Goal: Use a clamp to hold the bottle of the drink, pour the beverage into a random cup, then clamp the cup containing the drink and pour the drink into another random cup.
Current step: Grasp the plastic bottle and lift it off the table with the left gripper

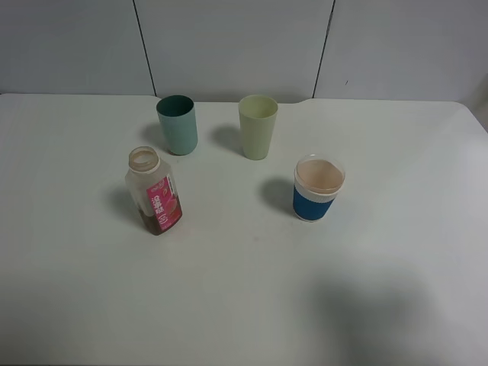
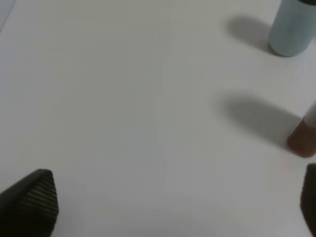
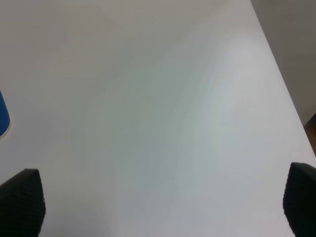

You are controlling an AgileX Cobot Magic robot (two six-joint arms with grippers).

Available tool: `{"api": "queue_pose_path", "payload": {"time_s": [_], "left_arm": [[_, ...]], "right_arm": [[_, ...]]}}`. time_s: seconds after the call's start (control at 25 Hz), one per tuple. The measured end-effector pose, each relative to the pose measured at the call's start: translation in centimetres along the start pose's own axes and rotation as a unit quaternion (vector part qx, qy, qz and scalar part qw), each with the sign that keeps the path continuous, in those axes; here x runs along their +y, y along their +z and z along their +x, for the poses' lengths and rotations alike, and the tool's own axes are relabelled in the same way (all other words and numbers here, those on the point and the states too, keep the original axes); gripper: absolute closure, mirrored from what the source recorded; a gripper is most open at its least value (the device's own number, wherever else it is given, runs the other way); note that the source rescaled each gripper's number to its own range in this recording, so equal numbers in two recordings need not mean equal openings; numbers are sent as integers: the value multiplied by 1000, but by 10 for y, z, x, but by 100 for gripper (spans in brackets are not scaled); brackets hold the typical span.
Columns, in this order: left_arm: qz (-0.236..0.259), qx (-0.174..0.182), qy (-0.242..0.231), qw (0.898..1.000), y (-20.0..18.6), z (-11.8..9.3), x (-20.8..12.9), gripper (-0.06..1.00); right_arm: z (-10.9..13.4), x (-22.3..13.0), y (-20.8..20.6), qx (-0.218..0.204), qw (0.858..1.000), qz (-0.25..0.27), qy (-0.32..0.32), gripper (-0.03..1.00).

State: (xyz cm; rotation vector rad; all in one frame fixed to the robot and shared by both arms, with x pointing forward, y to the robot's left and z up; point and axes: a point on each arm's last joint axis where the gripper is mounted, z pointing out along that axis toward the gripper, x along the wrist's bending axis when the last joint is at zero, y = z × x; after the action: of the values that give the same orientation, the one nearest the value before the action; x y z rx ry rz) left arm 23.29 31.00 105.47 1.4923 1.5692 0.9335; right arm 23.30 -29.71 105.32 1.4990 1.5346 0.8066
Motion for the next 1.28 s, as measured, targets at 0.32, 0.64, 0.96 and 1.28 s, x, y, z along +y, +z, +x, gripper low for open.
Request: {"api": "queue_pose_path", "payload": {"time_s": [0.32, 0.64, 0.96, 1.28], "left_arm": [[0, 0, 0, 1000, 0, 0, 0, -6], [0, 0, 0, 1000, 0, 0, 0, -6], [26, 0, 7, 1000, 20, -5, 25, -6], [99, 0, 27, 995, 70, -12, 48, -6]], "right_arm": [[0, 0, 0, 0, 1000, 0, 0, 7], [0, 0, 0, 0, 1000, 0, 0, 7], [0, 0, 0, 0, 1000, 0, 0, 7], [0, 0, 0, 0, 1000, 0, 0, 7]]}}
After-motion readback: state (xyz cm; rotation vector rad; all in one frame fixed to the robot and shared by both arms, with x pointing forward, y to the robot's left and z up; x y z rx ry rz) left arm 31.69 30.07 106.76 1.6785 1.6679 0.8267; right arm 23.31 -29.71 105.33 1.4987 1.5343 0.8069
